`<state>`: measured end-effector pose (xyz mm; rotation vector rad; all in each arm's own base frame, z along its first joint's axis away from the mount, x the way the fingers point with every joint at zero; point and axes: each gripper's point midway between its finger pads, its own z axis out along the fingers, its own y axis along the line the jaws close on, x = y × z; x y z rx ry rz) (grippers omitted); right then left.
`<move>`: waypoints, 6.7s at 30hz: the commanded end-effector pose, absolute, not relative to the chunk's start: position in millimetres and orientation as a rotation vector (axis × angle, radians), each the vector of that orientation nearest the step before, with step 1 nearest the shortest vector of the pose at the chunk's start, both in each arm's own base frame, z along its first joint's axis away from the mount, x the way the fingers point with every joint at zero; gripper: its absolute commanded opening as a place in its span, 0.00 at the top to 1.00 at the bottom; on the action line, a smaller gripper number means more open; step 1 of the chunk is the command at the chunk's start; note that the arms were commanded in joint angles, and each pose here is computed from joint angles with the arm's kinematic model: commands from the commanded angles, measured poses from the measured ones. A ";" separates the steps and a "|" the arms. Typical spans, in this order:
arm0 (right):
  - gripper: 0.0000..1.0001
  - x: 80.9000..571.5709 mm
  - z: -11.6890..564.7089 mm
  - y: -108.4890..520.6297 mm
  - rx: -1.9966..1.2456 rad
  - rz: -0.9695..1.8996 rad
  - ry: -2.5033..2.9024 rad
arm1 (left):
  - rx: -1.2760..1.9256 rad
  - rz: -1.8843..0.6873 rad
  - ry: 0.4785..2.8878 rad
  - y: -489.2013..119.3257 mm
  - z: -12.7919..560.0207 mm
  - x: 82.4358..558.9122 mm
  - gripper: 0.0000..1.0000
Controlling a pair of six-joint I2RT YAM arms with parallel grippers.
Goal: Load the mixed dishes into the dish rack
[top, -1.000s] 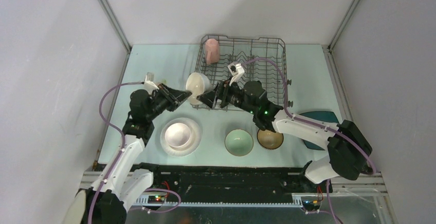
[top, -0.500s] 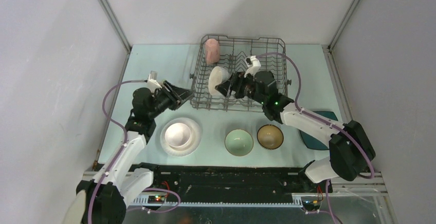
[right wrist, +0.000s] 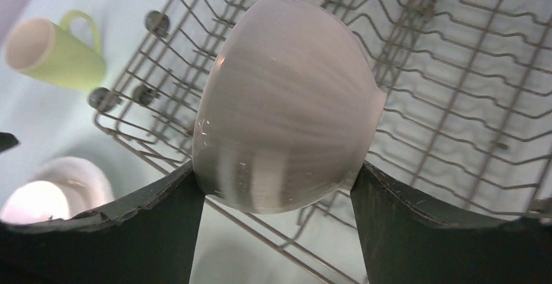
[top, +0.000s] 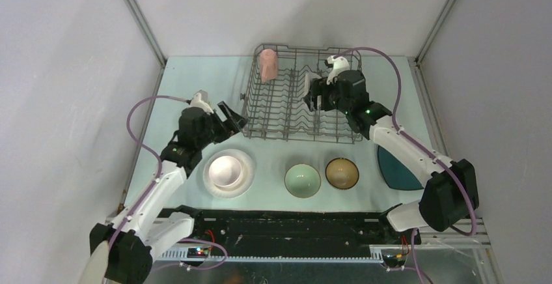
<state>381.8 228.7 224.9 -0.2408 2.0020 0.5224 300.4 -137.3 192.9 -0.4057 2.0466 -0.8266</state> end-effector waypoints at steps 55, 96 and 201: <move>1.00 613.7 125.5 92.0 -1.391 -0.758 1.774 | 0.050 -0.606 2.029 -198.4 225.5 288.7 0.09; 1.00 646.1 96.8 87.9 -1.372 -0.775 1.739 | 0.025 -0.653 2.097 -191.2 202.3 290.0 0.07; 0.11 207.6 121.4 132.1 0.258 0.595 2.452 | 0.117 -0.886 2.077 -230.7 207.1 243.3 0.06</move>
